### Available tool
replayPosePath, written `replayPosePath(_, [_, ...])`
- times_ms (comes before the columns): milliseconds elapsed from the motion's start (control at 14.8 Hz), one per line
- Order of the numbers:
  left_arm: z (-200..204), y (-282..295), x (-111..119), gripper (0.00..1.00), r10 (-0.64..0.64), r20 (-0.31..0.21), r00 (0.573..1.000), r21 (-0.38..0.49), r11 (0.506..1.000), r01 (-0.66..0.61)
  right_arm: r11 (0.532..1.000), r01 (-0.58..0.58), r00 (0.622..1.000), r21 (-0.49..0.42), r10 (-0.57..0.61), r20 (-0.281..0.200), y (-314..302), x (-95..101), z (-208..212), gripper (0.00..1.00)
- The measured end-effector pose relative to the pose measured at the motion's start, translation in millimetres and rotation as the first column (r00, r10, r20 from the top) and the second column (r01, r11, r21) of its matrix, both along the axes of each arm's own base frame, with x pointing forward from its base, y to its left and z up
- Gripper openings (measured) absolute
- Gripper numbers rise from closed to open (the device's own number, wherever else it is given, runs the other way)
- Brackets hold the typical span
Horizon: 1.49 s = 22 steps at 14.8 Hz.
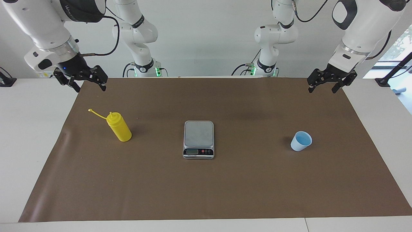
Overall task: Pour seasoning into cup on scale with both arms
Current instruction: 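Grasp the blue cup with the left gripper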
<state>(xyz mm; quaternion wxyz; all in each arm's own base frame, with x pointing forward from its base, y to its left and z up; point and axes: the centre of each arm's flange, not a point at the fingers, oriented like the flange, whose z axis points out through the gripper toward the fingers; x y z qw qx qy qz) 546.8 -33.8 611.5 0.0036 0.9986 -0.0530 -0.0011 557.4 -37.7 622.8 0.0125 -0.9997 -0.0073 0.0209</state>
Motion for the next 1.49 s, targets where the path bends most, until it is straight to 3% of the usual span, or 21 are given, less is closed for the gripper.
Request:
replayPosePath(811, [-14,0,2,1.00,0.001,0.000,1.000,0.000,1.000,-0.001,1.000,0.000,1.000,0.000,0.000,0.000,0,0.0,0,1.00])
replayPosePath(1488, [-166,2,29,0.99,0.009,0.076,0.997,-0.006,1.000,-0.008,1.000,0.012,1.000,0.000,-0.012,0.000,-6,-0.5,0,1.00])
